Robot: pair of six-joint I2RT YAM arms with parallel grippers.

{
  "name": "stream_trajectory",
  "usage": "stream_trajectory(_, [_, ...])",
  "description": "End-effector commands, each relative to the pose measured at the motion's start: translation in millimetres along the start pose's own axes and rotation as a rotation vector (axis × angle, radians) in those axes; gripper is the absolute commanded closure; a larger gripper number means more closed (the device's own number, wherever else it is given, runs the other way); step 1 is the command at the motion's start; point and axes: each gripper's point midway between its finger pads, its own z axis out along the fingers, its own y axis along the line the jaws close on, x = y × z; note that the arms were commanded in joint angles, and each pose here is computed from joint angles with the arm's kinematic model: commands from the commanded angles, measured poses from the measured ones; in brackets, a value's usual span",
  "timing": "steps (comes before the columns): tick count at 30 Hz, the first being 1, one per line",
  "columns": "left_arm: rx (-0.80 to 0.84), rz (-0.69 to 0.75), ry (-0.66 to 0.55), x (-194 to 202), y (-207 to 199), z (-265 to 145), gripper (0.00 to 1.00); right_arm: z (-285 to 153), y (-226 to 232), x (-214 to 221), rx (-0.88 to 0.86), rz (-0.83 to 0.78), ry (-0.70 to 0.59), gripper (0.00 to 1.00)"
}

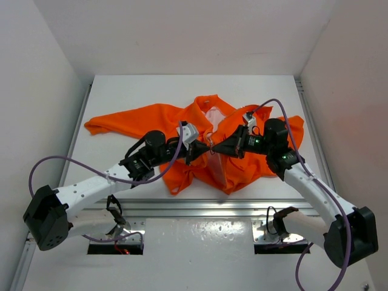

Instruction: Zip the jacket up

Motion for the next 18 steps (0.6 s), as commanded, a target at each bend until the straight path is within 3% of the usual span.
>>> stream_trajectory(1, [-0.040,0.016,0.177,57,5,-15,1.00,-14,71,-38,-0.151,-0.105,-0.133,1.00])
stream_trajectory(18, [-0.057,0.125,0.242,79,-3,-15,1.00,-19,78,-50,-0.146,-0.072,-0.166,1.00])
